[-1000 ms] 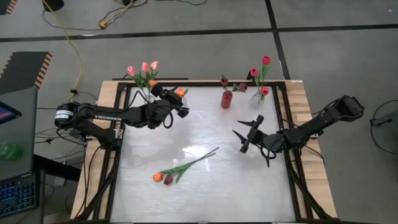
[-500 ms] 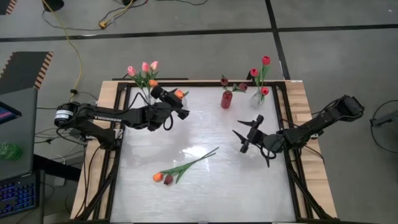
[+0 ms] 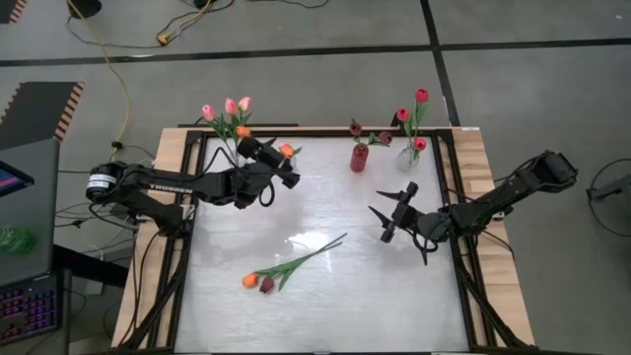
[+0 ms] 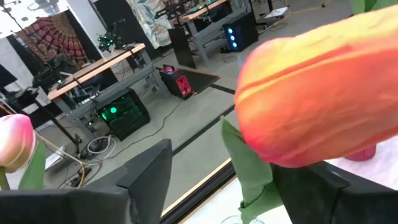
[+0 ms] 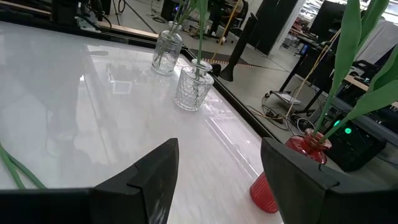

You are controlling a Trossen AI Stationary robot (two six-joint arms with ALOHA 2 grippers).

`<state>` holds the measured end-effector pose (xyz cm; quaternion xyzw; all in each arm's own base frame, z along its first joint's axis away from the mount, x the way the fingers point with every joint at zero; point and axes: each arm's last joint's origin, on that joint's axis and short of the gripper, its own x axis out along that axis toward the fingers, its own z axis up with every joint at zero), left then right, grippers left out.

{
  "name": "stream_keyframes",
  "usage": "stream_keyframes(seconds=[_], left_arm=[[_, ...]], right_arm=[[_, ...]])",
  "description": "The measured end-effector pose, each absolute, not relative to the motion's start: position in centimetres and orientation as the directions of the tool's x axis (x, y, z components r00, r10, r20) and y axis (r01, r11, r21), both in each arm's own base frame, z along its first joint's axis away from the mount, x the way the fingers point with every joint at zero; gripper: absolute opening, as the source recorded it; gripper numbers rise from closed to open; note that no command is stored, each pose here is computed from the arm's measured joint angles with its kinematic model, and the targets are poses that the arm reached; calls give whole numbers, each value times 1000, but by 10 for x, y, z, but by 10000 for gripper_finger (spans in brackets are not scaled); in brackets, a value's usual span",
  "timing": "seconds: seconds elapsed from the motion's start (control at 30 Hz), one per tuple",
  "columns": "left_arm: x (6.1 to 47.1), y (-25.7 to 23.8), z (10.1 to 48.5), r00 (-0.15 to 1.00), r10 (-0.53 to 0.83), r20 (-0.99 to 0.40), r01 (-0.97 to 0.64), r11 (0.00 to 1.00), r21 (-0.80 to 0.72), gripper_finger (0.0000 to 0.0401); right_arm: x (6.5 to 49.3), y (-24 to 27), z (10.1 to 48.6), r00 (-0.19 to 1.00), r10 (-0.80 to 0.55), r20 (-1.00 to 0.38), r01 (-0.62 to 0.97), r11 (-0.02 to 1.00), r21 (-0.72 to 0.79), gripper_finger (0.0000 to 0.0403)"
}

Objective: Sort flowers into vase by color
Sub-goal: Put the orange flower into the middle transparent vase

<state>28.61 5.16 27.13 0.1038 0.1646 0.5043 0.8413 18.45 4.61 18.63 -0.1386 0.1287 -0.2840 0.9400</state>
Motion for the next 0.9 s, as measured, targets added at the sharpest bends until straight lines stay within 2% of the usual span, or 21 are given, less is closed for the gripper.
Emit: stream_keyframes(seconds=[0.13,0.57,0.9], left_arm=[[286,50,271,441,881,-172,-813,474,340,262],[283,40,286,500,857,-127,-812,515,275,261],[270,37,301,600,789,-130,-739,609,288,261]], right_arm=[[184,46,186,806,-569,-163,498,800,-334,256],[184,46,186,806,-569,-163,498,800,-334,256],[184,46,186,805,-570,-165,503,803,-320,256]])
